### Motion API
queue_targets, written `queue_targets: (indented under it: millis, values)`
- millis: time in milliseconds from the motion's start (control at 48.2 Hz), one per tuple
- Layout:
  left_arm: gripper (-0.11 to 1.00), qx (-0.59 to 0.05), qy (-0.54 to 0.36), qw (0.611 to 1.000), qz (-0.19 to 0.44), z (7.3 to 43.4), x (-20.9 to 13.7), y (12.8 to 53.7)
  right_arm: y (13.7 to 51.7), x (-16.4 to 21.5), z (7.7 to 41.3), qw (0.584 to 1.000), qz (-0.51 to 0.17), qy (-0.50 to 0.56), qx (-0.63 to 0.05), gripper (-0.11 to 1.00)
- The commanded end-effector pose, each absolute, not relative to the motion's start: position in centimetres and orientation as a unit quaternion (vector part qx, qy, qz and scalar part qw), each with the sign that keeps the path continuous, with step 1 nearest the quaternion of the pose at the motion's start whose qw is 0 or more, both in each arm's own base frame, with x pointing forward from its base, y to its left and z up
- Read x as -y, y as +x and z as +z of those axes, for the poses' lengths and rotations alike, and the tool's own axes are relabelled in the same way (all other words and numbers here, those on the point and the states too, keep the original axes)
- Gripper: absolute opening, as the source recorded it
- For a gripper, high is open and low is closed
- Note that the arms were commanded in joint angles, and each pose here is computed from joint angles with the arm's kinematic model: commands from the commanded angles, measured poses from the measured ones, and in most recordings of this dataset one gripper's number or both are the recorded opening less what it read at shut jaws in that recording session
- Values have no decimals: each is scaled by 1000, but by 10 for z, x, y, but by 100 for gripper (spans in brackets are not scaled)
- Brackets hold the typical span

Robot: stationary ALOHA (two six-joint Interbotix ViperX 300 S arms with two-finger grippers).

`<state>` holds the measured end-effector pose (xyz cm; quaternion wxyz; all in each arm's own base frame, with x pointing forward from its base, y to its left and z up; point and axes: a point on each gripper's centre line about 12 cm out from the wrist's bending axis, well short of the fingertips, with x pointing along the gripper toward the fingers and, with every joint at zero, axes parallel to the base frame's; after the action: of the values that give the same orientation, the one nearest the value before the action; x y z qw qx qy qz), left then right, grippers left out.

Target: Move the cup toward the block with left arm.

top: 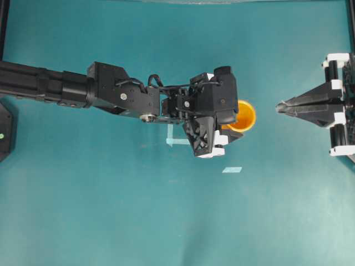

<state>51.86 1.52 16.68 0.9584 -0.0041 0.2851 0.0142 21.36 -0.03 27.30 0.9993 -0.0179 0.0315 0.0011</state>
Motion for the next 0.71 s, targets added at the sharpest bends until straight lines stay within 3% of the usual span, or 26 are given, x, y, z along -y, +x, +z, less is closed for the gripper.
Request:
queue_targets:
  millis: [0, 685]
  values:
    - [61, -264, -1, 965, 11, 184, -13, 522, 216, 0, 285, 1000, 1, -20, -15, 0]
    - [61, -264, -1, 964, 12, 184, -14, 522, 216, 0, 286, 1000, 3, -26, -15, 0]
